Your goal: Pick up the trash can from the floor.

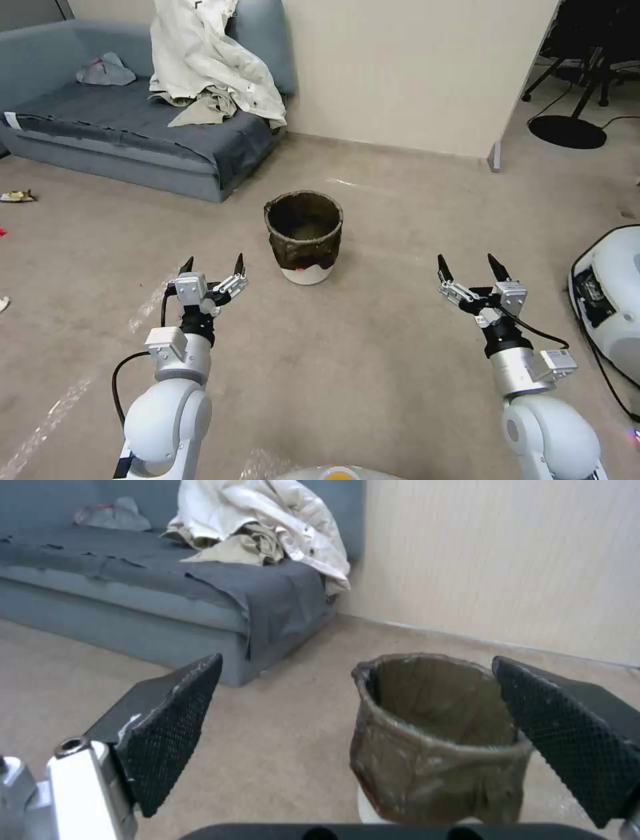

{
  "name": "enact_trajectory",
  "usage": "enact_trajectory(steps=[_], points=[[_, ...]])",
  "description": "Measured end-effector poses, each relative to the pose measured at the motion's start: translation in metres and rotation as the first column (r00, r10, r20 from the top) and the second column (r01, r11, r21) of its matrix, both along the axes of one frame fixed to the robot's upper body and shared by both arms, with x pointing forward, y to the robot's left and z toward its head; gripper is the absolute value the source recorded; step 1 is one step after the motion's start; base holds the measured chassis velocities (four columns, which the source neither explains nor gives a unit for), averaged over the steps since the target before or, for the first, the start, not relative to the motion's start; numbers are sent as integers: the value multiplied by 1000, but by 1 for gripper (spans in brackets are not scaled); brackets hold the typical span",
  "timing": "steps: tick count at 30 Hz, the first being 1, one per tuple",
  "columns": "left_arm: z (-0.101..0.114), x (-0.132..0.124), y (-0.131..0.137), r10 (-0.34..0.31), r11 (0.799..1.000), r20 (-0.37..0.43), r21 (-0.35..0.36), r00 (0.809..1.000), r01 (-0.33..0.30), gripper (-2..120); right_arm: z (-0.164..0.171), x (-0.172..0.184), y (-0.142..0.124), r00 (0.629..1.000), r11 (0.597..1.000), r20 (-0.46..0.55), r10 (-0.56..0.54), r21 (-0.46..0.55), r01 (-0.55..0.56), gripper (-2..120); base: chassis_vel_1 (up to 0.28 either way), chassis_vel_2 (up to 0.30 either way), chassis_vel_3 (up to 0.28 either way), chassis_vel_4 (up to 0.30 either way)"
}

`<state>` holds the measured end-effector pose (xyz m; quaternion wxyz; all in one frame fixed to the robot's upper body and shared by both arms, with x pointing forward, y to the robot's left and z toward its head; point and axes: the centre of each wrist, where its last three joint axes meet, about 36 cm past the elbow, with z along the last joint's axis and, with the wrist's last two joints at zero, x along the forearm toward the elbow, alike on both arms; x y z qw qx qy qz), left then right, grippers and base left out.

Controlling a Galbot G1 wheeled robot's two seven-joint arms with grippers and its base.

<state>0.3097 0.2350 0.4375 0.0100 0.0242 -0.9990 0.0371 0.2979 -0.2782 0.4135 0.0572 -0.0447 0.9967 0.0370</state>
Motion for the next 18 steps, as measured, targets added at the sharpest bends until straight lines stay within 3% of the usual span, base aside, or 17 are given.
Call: enact_trajectory(steps=[18], points=[[-7,11,0,-8,1000,-3,-11,1000,8,100,-2,1,0,1000,1000,-5,-3,0,3,100,-164,154,158,-159]])
